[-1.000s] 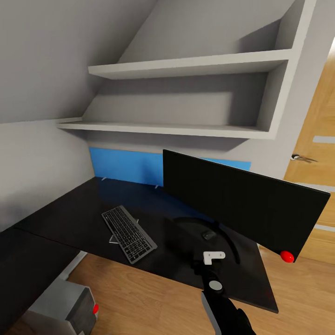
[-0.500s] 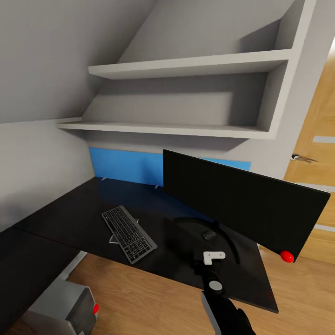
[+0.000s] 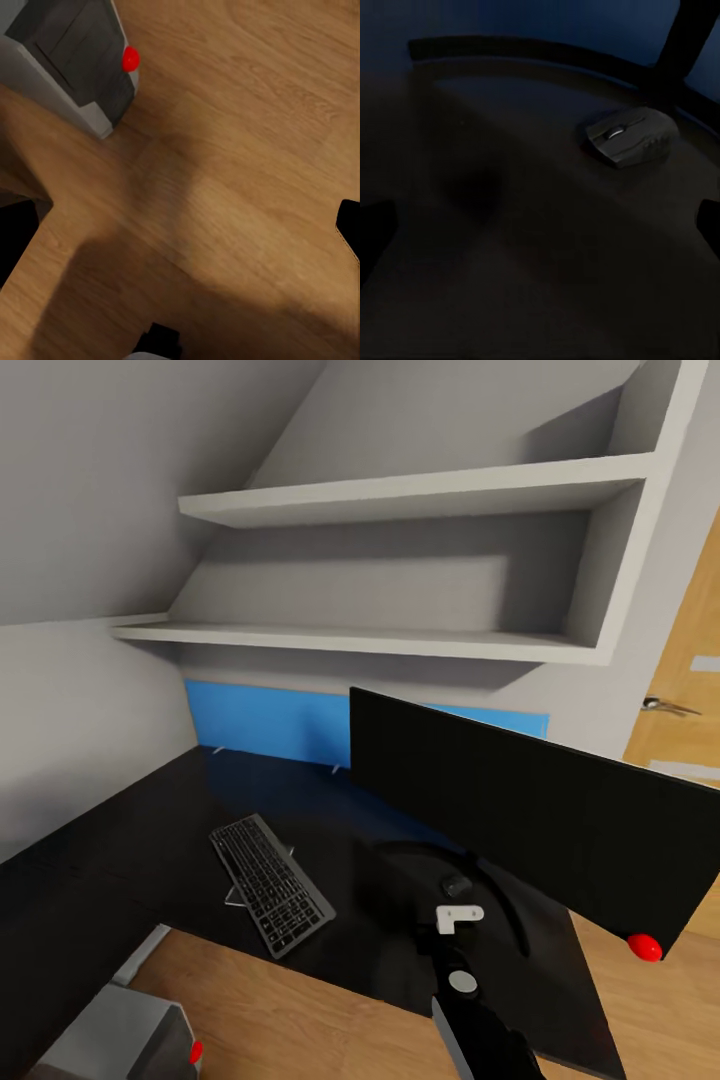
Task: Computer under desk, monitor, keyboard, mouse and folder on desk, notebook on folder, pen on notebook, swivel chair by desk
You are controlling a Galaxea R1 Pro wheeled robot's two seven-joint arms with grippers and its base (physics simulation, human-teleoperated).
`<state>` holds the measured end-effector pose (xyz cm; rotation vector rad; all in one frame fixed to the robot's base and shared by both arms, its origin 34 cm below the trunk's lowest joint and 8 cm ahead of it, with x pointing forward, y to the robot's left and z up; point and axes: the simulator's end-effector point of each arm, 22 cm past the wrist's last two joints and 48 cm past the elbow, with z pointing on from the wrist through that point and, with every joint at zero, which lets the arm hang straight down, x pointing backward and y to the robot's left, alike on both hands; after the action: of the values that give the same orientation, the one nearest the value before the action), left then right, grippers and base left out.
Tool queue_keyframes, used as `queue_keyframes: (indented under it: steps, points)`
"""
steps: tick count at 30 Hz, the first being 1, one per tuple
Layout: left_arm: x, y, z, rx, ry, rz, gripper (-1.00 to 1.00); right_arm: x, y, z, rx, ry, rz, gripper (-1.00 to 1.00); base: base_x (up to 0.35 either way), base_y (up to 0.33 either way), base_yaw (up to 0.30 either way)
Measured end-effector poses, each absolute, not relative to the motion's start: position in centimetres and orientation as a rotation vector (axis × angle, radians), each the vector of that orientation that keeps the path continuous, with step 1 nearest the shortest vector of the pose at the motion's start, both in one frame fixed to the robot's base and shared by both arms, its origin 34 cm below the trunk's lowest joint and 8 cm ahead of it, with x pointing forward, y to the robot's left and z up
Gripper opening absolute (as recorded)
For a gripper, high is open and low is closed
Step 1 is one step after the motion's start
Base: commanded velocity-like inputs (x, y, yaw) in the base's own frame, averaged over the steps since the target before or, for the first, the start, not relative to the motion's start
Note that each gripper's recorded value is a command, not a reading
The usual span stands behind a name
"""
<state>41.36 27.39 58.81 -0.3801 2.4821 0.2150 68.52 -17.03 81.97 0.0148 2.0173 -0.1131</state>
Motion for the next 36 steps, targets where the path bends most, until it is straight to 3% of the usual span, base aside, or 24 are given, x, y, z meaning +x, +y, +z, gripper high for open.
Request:
queue_keyframes:
  steps: [36]
  points:
    - [41.6, 27.0, 58.1, -0.398, 2.478, 0.208, 1.00, 69.2, -16.9, 82.5, 0.030, 1.946, -0.093, 1.00, 0.020, 0.000, 0.000]
